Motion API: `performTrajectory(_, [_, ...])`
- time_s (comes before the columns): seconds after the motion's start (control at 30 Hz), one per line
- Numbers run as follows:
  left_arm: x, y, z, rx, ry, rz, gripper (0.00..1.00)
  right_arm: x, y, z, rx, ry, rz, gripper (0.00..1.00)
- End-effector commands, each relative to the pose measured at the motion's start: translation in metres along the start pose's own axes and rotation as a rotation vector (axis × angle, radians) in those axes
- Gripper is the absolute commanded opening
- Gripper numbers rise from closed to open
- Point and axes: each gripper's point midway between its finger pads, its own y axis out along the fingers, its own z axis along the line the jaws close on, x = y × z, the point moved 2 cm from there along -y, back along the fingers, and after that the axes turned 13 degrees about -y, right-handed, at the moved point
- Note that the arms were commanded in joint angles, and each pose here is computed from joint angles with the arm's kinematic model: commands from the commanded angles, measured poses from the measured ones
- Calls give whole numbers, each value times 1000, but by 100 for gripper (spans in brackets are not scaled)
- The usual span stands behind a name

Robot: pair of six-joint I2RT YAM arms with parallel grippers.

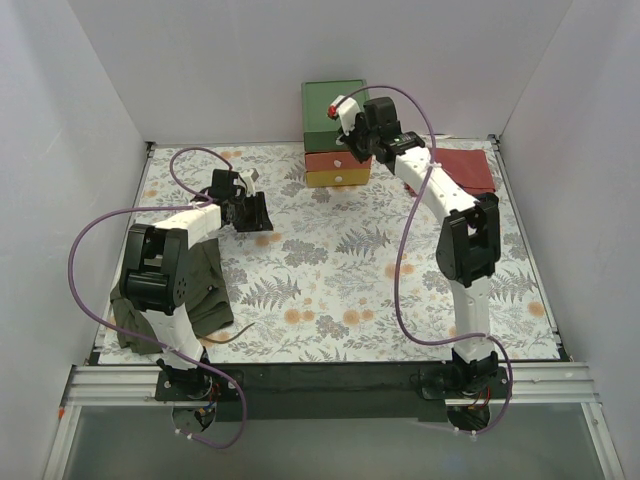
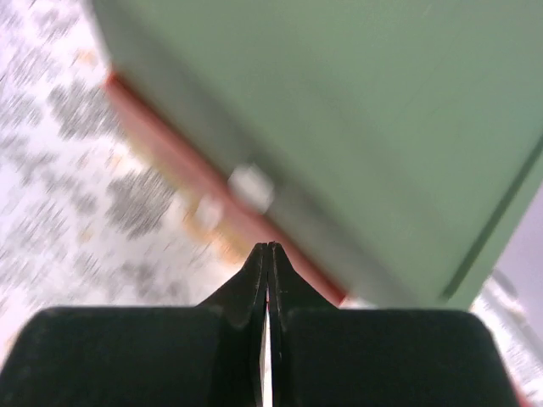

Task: Sort the stationery into containers
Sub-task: Reset both arms

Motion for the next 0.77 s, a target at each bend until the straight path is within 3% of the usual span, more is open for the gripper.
performTrajectory(0.0, [15,-22,-11,-24,62,-14,40,6,-66,17,84,89,5,2])
performTrajectory(0.03, [10,-26,-10,-25,65,8,42,-8,-86,33,121,117,42,28])
performTrajectory(0.1, [9,-37,-16,-52,92,-8,44,-25,-109,48,128,213,94,56])
performTrajectory(0.13, [9,-40,-16,-56,102,-29,70,-46,-127,58,121,270,141,80])
performTrajectory(0.2, [21,-55,-26,-68,121,-104,72,-68,-142,60,69,401,198,98])
performTrajectory(0.33, [51,-69,-36,-70,159,-244,74,-119,-157,40,-147,559,306,98])
performTrajectory(0.47, [63,-56,-19,57,76,-222,75,-133,-162,14,-317,542,382,98])
performTrajectory(0.73, [94,-61,-17,125,150,-282,77,-124,-165,-10,-383,580,309,98])
